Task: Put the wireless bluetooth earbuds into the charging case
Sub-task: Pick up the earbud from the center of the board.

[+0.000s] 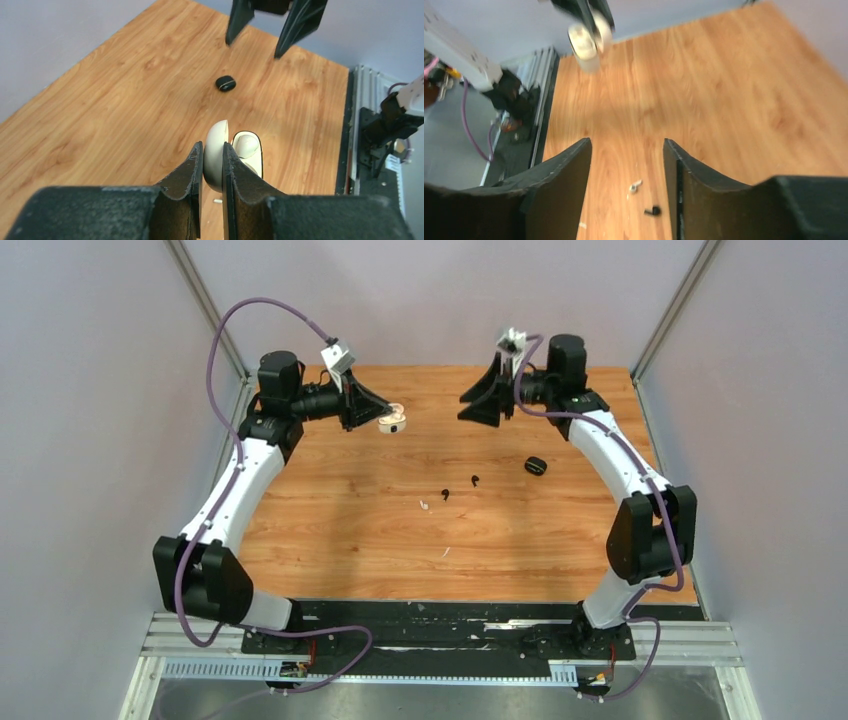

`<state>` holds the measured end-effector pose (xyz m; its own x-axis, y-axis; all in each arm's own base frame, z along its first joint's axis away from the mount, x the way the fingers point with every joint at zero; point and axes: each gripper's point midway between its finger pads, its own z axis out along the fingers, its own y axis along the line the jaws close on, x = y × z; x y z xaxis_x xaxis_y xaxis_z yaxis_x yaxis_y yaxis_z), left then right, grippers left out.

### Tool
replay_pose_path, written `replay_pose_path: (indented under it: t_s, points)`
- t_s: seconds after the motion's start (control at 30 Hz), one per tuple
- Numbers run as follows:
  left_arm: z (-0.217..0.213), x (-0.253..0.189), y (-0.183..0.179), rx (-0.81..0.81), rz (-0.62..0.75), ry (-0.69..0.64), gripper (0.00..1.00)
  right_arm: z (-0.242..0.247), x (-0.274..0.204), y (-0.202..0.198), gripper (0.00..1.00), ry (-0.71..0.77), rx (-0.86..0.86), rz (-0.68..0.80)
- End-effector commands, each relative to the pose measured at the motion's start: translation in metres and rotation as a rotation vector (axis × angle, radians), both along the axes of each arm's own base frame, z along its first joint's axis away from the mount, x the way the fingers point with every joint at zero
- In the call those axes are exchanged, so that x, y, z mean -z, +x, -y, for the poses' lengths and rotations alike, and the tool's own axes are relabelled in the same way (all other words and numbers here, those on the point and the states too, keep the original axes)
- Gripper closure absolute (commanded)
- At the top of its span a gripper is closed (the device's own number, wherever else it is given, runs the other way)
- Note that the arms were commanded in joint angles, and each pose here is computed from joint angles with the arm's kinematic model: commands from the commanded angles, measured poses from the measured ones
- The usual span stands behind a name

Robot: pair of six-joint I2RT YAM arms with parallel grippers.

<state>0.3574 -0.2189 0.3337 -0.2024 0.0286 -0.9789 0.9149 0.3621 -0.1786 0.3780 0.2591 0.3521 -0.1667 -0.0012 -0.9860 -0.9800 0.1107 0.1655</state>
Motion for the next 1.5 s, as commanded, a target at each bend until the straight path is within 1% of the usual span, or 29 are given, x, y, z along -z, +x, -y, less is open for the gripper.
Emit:
replay_pose_path:
  t_s: [0.0,0.07,0.13,0.17,0.27,0.33,0.4,0.47,0.57,0.63,0.8,1.0,1.2,1.47]
  points:
    - [-0.022,0.008,-0.012,-0.065,0.133,0.133,1.0,-0.004,0.081,-0.024,0.5,-0.123,-0.124,0.053]
    - [-0.031,0.013,-0.012,-0.124,0.138,0.169,1.0,-0.012,0.106,-0.022,0.56,-0.186,-0.114,0.034]
    - [-0.041,0.018,-0.011,-0.197,0.123,0.195,1.0,-0.021,0.132,-0.024,0.59,-0.256,-0.1,0.011]
    - [-0.048,0.022,-0.009,-0.252,0.112,0.21,1.0,-0.027,0.148,-0.026,0.57,-0.299,-0.091,0.004]
    - [-0.058,0.024,-0.008,-0.336,0.091,0.203,1.0,-0.049,0.193,-0.046,0.53,-0.418,-0.095,-0.042]
    - [-0.065,0.025,-0.007,-0.397,0.078,0.198,1.0,-0.059,0.215,-0.062,0.49,-0.456,-0.127,-0.06]
    - [-0.073,0.023,-0.006,-0.458,0.076,0.192,1.0,-0.065,0.227,-0.074,0.47,-0.456,-0.172,-0.061]
    - [-0.077,0.022,-0.007,-0.484,0.069,0.182,1.0,-0.068,0.234,-0.08,0.46,-0.447,-0.228,-0.023]
    - [-0.079,0.023,-0.013,-0.492,0.052,0.171,1.0,-0.068,0.243,-0.077,0.47,-0.474,-0.308,0.083]
    - [-0.079,0.02,-0.019,-0.493,0.052,0.165,1.0,-0.067,0.251,-0.072,0.49,-0.504,-0.365,0.171]
    - [-0.082,0.018,-0.03,-0.495,0.062,0.162,1.0,-0.068,0.264,-0.064,0.54,-0.578,-0.459,0.285]
    - [-0.089,0.02,-0.036,-0.518,0.058,0.163,1.0,-0.073,0.288,-0.077,0.6,-0.69,-0.595,0.395]
    - [-0.092,0.018,-0.037,-0.528,0.063,0.167,1.0,-0.077,0.309,-0.079,0.65,-0.772,-0.632,0.419]
    - [-0.091,0.017,-0.035,-0.526,0.057,0.153,1.0,-0.078,0.31,-0.069,0.66,-0.799,-0.626,0.453]
